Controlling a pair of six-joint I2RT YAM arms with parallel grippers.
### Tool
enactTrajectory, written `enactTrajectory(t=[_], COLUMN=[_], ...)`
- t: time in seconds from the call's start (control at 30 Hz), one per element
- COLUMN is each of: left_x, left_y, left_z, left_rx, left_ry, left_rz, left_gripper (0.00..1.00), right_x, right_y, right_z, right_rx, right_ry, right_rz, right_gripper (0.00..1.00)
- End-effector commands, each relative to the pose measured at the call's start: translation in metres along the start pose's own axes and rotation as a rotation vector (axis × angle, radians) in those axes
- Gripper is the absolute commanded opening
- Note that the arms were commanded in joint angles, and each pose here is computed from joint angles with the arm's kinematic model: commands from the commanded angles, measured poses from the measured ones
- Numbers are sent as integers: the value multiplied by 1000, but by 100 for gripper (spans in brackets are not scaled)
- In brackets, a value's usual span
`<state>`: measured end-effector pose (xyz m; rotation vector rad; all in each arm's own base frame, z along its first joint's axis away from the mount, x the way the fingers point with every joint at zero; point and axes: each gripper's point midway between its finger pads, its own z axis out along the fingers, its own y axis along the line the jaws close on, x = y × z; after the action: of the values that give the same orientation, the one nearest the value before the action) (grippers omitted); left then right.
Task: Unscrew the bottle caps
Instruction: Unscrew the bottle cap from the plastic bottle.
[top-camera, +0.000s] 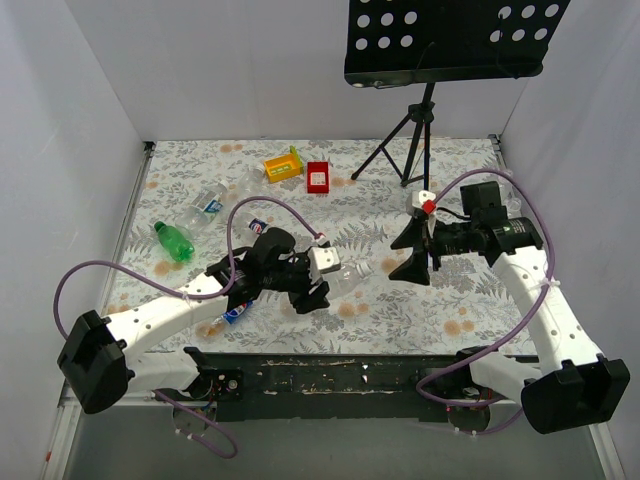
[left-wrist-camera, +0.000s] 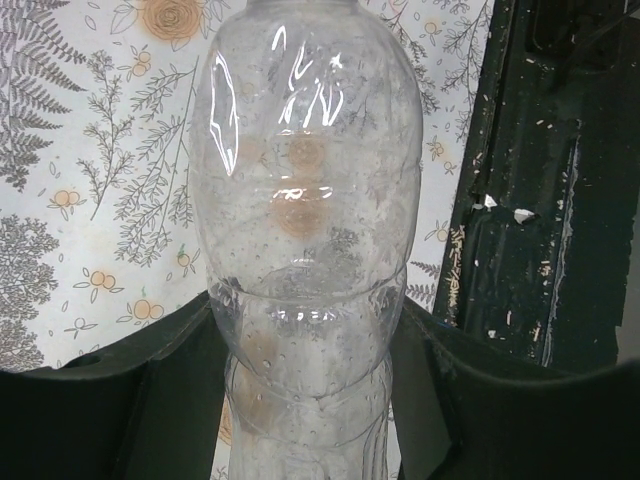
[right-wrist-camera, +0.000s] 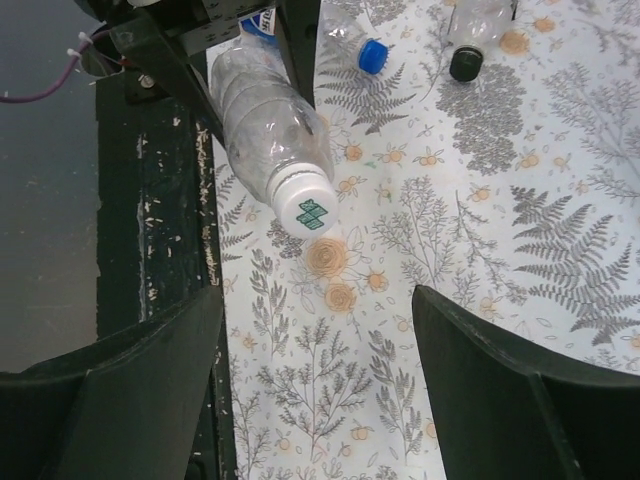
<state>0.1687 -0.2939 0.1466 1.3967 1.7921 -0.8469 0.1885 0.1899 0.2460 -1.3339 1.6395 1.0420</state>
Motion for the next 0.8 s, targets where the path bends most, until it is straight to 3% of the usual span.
enactTrajectory(t=[0.0, 0.77], left_x=[-31, -35], left_y=[6, 13], left_z=[-10, 0], left_rx=[-67, -184], left_ry=[-68, -51], left_rz=[70, 134], left_gripper=[13, 13], right_x=[-3, 3], right_y=[10, -1], right_z=[2, 5], right_rx=[-50, -111], right_ry=[-46, -91], right_rz=[73, 328], right_gripper=[84, 82])
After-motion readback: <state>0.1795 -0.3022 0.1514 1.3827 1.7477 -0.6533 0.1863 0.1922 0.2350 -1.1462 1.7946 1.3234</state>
